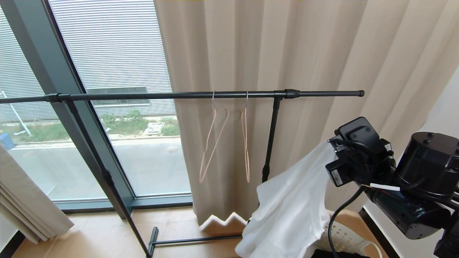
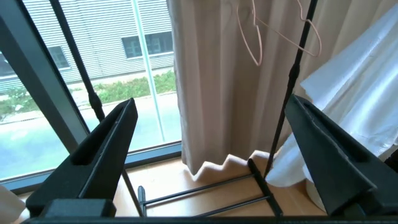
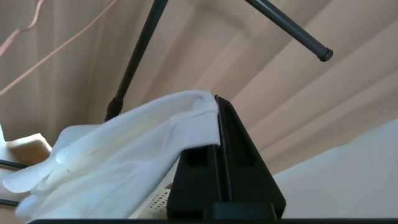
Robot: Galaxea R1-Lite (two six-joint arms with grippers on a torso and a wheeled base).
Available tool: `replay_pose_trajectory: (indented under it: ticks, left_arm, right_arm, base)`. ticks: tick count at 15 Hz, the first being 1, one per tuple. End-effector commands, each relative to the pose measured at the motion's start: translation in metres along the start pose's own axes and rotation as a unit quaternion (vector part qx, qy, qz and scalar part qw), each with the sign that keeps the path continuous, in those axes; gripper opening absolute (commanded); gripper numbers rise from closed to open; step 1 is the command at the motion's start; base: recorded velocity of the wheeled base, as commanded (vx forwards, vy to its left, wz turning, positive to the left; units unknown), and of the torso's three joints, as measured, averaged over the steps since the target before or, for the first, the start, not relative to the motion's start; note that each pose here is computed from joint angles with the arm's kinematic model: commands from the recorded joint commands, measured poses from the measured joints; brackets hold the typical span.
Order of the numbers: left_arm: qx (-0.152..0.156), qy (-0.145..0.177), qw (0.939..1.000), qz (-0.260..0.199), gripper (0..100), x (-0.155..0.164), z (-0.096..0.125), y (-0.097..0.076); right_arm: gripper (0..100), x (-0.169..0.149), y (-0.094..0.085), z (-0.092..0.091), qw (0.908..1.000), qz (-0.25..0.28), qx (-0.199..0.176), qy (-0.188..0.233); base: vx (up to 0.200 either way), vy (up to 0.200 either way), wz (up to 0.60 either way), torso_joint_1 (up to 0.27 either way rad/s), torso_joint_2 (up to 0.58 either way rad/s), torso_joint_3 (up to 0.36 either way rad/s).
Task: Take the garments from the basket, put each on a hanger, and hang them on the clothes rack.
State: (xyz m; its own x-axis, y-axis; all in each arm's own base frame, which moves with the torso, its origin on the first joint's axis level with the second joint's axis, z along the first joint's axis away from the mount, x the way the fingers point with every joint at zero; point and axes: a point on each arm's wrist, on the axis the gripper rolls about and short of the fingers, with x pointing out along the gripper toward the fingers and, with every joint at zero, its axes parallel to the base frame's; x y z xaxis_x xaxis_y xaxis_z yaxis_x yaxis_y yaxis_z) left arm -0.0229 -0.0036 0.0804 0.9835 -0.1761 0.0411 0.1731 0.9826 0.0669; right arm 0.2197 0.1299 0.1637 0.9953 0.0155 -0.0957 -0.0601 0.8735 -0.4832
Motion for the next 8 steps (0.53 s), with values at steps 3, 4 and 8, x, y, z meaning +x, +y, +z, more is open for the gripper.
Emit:
replay_pose_trajectory:
  ticks: [3, 4, 8]
  left_arm:
    - [0.000, 0.000, 1.0000, 0.000, 100, 0.0001, 0.0001, 0.0000]
    - [0.000, 0.000, 1.0000, 0.000, 100, 0.0001, 0.0001, 0.0000]
    - [0.000, 0.000, 1.0000, 0.000, 100, 0.0001, 0.0001, 0.0000]
  right_arm:
    - [0, 0.0007, 0.0009, -0.0006, 1.0000, 0.001, -0.001, 0.001]
    - [0, 0.0002, 0.0002, 0.0001, 1.0000, 0.000, 0.000, -0.001]
    - [0, -0.0004, 0.0013, -0.0020, 1.0000, 0.003, -0.001, 0.002]
  base:
    - [0.000, 0.000, 0.00, 0.000, 0.00, 0.000]
    - [0.000, 0.000, 0.00, 0.000, 0.00, 0.000]
    - [0.000, 0.000, 0.00, 0.000, 0.00, 0.000]
